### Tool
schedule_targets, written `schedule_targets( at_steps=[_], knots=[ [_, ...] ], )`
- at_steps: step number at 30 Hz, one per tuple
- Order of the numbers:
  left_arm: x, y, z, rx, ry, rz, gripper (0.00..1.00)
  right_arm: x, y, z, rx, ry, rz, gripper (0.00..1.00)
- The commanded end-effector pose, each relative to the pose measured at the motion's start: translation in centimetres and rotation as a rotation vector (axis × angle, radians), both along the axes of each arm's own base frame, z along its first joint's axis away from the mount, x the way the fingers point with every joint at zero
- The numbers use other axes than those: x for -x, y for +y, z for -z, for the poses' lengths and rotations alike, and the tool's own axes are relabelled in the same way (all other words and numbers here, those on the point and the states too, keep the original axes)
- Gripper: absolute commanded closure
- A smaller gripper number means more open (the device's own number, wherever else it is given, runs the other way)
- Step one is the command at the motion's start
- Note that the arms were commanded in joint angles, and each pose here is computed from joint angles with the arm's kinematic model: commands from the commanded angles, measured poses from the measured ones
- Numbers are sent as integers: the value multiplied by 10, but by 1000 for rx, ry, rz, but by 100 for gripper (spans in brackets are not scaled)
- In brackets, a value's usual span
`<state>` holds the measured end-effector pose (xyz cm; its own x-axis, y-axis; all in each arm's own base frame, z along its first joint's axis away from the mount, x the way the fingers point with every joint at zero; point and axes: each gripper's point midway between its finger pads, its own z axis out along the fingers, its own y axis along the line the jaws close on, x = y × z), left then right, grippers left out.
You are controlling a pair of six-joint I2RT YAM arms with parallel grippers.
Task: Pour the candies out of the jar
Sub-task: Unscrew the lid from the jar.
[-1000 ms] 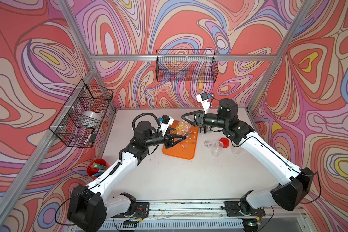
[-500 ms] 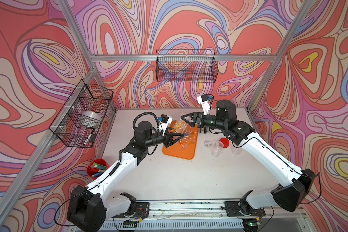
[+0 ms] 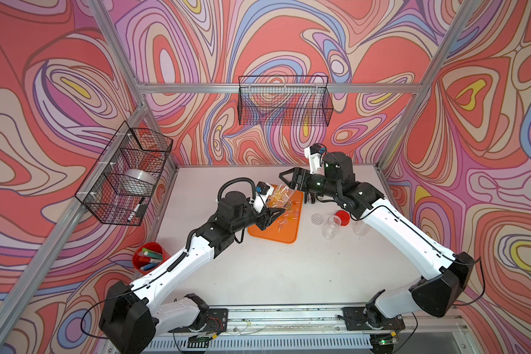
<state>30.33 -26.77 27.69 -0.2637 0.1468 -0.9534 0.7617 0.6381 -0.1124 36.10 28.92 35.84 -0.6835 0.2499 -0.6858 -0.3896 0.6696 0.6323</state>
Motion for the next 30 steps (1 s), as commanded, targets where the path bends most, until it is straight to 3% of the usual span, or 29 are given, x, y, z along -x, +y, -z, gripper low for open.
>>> schedule_targets(
  at_steps=[1,4,10,13,17,21,26,30],
  knots=[
    [-7,-1,-26,13,-83,-28,100,0,-2,10,12,24,31,32],
    [-7,-2,-25,9,-81,-29,100,1,-2,12,7,29,33,44],
    [-6,-5,-29,32,-77,-14,100,6,4,9,17,0,-24,53],
    [5,-11,-35,80,-63,94,100,30,20,-9,1,-117,-215,57],
    [24,-11,-58,238,-15,281,100,85,37,-34,-74,-246,-545,59],
    [34,-7,-75,313,-4,363,100,112,35,-44,-109,-269,-667,64],
    [34,-9,-78,326,16,380,100,106,29,-43,-83,-265,-613,61],
    [27,-4,-73,295,7,320,100,71,13,-40,-1,-241,-374,48]
  ],
)
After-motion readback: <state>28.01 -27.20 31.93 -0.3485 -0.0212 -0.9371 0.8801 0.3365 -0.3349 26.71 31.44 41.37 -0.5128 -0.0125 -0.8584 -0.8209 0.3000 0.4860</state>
